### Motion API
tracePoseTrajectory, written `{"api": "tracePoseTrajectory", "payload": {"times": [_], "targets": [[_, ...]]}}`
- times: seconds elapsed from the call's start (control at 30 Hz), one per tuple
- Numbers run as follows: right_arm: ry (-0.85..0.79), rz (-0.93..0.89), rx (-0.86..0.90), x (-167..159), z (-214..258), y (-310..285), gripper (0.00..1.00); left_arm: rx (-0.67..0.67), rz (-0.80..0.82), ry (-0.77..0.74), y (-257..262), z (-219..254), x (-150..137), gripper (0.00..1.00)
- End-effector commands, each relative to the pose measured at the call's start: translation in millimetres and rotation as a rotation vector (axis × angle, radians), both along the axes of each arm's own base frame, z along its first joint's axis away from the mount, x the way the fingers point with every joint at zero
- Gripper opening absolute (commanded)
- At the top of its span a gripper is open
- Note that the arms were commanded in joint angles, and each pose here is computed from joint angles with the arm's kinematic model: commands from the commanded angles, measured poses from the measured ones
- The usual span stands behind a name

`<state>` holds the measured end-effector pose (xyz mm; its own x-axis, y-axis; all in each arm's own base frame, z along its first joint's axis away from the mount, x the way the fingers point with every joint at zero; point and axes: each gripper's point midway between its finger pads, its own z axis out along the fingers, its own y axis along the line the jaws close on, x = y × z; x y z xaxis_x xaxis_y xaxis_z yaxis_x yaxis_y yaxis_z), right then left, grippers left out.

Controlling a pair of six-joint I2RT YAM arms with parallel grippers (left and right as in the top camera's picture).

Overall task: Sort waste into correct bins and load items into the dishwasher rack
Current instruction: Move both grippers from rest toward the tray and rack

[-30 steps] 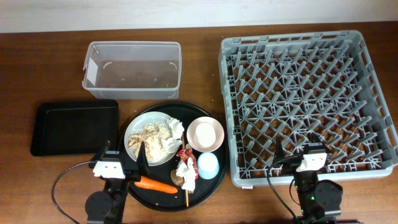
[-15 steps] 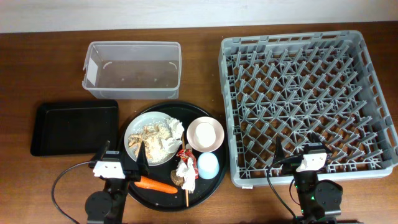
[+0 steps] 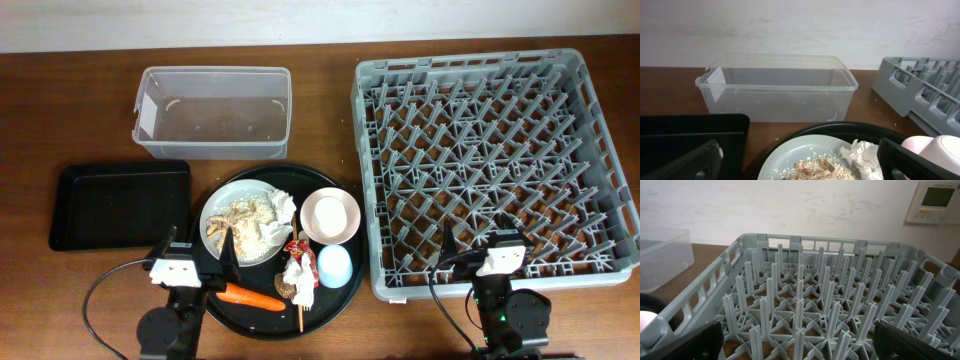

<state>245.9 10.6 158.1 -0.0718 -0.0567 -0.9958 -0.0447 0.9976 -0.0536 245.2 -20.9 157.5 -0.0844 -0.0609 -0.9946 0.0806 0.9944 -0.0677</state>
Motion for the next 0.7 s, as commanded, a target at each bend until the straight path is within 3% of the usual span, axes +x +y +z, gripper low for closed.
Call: {"api": "tracePoseTrajectory", "payload": {"times": [0.0, 0.4, 0.5, 0.67], "targets": [[0.006, -0.011, 0.000, -0.1, -3.0, -2.1, 0.98, 0.012, -0.003, 0.001, 0.0, -1.8, -0.1, 0.99], [0.006, -0.007, 0.002, -0.1, -2.8, -1.4, 0.98, 0.012, -0.004, 0.000, -0.1, -1.6, -0.1, 0.99], [0.004, -0.018, 0.138, -0.2, -0.1, -1.5, 0.98, 0.011, -0.015, 0.001, -1.9, -1.5, -0.4, 0.99], [0.021, -0.018, 0.169, -7.6, 20.4, -1.2, 0.98, 0.009, -0.030, 0.011, -4.3, 11.6, -5.3, 0.99]]}}
